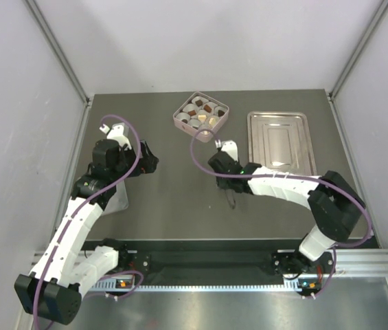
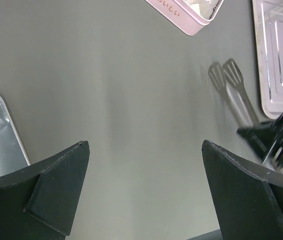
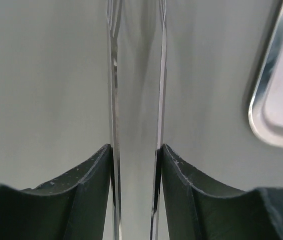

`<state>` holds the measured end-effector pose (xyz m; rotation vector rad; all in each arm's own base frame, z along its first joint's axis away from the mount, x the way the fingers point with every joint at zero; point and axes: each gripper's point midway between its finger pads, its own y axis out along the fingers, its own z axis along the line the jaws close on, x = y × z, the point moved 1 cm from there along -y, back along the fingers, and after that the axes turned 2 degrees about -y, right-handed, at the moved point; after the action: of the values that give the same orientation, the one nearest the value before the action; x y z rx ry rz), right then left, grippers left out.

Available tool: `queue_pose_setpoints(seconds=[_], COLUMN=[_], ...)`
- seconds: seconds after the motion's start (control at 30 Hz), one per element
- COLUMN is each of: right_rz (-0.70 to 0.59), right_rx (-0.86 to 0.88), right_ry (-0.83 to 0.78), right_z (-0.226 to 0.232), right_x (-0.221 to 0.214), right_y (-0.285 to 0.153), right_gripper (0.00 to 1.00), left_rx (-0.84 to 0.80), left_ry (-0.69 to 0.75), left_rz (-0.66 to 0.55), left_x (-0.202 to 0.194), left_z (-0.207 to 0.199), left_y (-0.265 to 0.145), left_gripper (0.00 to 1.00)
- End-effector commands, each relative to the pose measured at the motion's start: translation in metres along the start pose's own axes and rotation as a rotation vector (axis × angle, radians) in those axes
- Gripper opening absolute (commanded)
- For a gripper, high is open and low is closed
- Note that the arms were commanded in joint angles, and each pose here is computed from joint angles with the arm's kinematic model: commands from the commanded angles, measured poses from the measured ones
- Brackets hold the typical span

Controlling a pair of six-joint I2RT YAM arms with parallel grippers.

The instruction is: Pack the chocolate

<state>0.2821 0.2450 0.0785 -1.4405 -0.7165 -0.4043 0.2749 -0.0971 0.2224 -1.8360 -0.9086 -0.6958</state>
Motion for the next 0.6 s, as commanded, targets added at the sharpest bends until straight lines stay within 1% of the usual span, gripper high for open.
queue_pose_setpoints(seconds=[0.0,0.1,0.27,0.4,0.57], right_rz=[-0.186,-0.163,-0.123,-0.092,-0.063], right_rx=[-0.013,-0.027,-0.053,-0.073,-0.071], right_ry=[0.105,0.125,0.140,0.160,0.112], right_z=[0.018,0.022,0.018,0.016,0.022], right_x=[0.025,0.010,-0.011,-0.030,-0.049], right_y=[-0.005,0.002,0.011,0.018,0.028], right_gripper=[0.45,0.48,0.50,0.53,0.57], left_rx=[0.002,0.020,0.054,0.115,0.157], left_ry=[0.001,-0.003,-0.006,-0.008,-0.004], left_rz=[-0.071,-0.068,-0.067,-0.078,-0.089], left_x=[0.014,0.013,0.012,0.014,0.016], left_z=[0.000,0.003,0.009,0.020,0.027], left_y=[-0.002,-0.002,0.001,0.003,0.002], left_gripper=[0.99,0.99,0.99,0.99,0.99])
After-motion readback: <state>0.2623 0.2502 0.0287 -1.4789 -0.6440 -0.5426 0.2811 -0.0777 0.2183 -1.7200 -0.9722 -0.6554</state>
